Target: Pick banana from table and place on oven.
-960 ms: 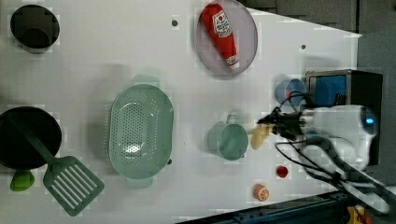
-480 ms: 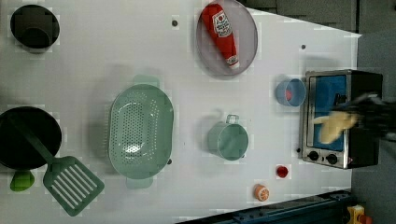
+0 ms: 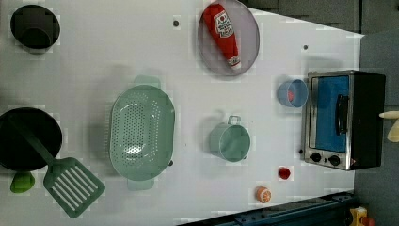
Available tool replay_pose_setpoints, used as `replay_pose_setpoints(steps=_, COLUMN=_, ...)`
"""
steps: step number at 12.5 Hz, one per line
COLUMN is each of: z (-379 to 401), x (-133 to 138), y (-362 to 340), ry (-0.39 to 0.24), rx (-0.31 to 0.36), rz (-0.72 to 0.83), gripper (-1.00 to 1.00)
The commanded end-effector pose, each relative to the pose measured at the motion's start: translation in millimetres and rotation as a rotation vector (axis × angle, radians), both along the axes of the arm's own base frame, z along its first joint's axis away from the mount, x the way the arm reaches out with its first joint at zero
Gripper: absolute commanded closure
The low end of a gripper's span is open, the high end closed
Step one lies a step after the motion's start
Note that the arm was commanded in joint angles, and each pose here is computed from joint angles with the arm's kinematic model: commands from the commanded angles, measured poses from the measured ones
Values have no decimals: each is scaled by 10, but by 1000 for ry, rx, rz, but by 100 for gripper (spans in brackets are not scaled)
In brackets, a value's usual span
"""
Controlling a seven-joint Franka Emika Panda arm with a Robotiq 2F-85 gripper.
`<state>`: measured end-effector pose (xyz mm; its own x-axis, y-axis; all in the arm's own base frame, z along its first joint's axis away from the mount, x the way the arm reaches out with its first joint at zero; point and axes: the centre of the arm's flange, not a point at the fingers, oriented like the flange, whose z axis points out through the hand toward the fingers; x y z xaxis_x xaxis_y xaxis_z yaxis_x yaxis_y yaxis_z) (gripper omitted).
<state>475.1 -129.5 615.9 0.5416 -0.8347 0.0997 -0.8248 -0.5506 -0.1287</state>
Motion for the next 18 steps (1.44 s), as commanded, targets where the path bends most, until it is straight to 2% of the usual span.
replay_pose_setpoints(steps=1, z=-826, x=-48, y=-963, ry=173, rx=-14, rz=76, gripper=43)
replay_pose_setpoints(steps=4, z=-1221, x=-49, y=-1750, ry=133, rx=-97, rz=196, gripper=43)
replay_pose_setpoints(steps=7, z=-1597, x=-30, y=-2237, ry=168, rx=-171, rz=284, gripper=43)
replay_pose_setpoints(steps=9, z=-1745, x=23, y=-2373, ry=202, rx=-186, rz=336, gripper=43)
replay_pose_setpoints(steps=10, z=-1829, x=30, y=-2409, ry=218, rx=-180, rz=360, gripper=33)
replay_pose_setpoints(steps=11, z=-1895, x=29, y=-2446, ry=224, rx=-178, rz=375, gripper=13)
replay_pose_setpoints(steps=16, z=-1883, x=46, y=-2457, ry=216, rx=-188, rz=379, gripper=-98)
replay_pose_setpoints(steps=18, z=-1668, x=94, y=-2335, ry=186, rx=-195, rz=403, gripper=-100)
